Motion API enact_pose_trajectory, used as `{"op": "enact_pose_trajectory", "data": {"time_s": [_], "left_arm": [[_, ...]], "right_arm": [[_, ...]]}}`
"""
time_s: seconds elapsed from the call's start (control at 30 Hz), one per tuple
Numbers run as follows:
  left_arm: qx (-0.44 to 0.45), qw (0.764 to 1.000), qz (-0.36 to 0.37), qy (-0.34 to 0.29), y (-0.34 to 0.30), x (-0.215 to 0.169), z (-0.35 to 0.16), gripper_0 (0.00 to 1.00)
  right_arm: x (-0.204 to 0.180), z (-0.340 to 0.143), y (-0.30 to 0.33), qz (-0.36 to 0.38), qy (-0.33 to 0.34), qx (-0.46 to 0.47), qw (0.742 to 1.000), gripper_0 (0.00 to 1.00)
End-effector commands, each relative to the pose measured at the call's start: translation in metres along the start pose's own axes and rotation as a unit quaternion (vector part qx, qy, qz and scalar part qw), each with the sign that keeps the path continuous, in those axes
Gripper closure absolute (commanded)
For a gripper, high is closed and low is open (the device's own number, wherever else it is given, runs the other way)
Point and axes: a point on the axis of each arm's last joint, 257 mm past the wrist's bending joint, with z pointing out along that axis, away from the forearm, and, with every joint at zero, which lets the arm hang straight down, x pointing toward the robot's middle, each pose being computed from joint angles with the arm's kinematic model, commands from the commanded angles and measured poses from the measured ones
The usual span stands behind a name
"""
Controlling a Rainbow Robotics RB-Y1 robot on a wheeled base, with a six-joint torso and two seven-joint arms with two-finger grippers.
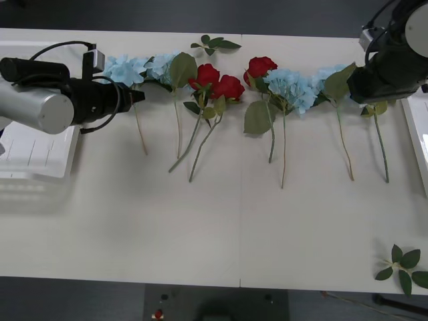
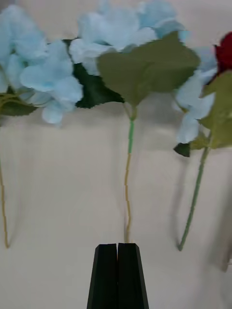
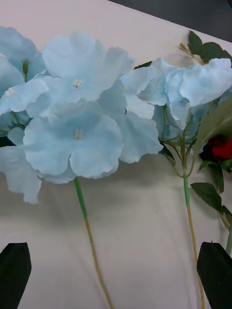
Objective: Put the red flowers into the right box and the blue flowers into the left box
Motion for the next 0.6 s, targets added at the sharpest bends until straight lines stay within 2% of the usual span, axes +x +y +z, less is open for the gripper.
{"op": "enact_pose_trajectory", "data": {"time_s": [0.03, 0.27, 0.6], "left_arm": [[-0.014, 1.000, -0.021, -0.013, 0.002, -0.014, 0.005, 0.00], [-0.056, 0.998, -0.013, 0.000, 0.016, -0.009, 0.024, 0.00], [-0.077, 0.997, 0.006, -0.004, 0.014, -0.009, 0.046, 0.00]], "right_arm": [[-0.015, -0.017, -0.044, 0.069, -0.016, 0.029, 0.997, 1.00], [-0.007, -0.002, -0.108, 0.083, -0.022, 0.103, 0.991, 1.00], [-0.002, 0.002, -0.103, 0.050, -0.035, 0.123, 0.991, 1.00]]}}
